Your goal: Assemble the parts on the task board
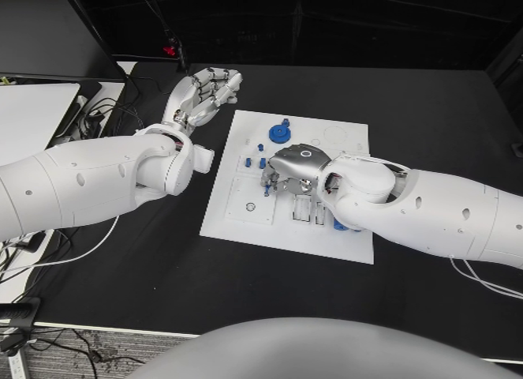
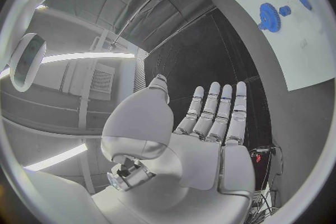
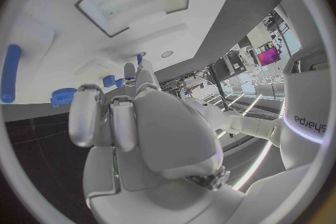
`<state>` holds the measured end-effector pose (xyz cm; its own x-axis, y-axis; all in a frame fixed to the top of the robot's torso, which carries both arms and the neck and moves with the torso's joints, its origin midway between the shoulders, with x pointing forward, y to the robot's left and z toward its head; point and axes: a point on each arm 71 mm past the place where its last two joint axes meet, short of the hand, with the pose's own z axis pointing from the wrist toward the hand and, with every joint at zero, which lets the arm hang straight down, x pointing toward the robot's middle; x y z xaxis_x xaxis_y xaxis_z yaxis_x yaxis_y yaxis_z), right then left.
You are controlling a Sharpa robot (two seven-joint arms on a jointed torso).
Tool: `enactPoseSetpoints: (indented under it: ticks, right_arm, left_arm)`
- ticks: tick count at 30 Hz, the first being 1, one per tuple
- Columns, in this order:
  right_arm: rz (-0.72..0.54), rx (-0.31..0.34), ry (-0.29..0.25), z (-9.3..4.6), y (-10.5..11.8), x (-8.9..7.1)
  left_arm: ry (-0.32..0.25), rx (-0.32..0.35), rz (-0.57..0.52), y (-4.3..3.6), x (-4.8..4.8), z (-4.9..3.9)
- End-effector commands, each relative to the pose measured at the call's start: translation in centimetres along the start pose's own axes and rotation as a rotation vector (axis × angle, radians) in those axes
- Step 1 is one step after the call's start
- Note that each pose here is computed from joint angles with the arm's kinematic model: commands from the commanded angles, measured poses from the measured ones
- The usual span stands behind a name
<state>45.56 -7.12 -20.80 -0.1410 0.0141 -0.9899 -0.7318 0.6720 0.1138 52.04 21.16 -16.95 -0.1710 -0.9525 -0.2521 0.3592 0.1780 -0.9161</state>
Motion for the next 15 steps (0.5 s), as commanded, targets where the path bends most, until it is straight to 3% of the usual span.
enactPoseSetpoints:
  ticks: [1, 15]
  right_arm:
    - [-0.007, -0.008, 0.002, 0.01, 0.09, 0.09]
    - [-0.004, -0.009, 0.011, 0.20, 0.23, 0.42]
  left_arm:
    - [0.002, 0.113, -0.005, -0.90, 0.02, 0.00]
    - [0.001, 0.111, -0.004, -0.89, 0.01, 0.01]
